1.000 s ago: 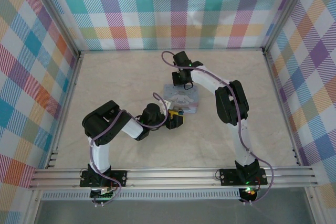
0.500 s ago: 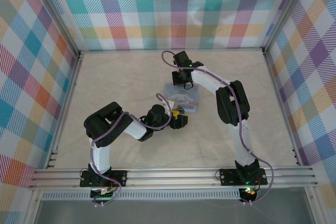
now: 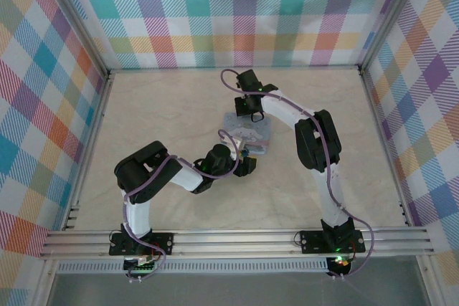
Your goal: Unlock the padlock with the key
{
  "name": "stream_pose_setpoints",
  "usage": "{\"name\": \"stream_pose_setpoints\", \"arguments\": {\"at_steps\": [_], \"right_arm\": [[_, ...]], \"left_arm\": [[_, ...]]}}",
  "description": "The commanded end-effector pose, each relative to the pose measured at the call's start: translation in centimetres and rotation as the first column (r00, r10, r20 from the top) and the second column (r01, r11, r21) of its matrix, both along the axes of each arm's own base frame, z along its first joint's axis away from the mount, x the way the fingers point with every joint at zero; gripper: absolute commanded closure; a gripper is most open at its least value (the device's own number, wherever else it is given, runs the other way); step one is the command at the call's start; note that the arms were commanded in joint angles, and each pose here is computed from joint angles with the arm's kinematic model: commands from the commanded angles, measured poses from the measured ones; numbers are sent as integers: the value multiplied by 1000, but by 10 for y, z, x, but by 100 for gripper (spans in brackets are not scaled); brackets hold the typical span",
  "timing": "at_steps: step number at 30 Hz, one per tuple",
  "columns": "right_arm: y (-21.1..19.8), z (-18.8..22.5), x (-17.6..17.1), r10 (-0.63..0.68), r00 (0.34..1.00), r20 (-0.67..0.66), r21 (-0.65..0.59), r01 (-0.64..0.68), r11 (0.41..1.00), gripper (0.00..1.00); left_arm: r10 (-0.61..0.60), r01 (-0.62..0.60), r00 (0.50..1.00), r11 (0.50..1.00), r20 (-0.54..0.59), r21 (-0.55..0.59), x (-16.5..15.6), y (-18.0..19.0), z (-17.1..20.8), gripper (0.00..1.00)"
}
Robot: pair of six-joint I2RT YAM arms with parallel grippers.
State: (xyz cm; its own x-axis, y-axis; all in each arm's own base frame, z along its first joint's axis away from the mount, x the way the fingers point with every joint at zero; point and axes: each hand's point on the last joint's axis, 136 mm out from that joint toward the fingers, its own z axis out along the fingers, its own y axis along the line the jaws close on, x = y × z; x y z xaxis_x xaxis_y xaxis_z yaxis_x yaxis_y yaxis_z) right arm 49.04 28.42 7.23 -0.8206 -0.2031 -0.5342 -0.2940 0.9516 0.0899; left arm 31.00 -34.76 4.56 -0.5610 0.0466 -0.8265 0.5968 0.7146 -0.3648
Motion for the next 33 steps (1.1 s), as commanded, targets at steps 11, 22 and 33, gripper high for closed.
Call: {"name": "stream_pose_setpoints", "arguments": {"at_steps": [11, 22, 33], "right_arm": [[4, -7, -32, 50, 995, -91, -38, -53, 998, 100], [-12, 33, -24, 14, 1000, -8, -53, -14, 998, 100], [-82, 75, -23, -195, 978, 69, -57, 199, 978, 100]], "left_arm": [[-86, 86, 996, 972, 9, -220, 18, -14, 36, 40], [-64, 59, 998, 978, -20, -200, 21, -11, 27, 40], [-51, 46, 998, 980, -23, -192, 24, -8, 27, 39]]}}
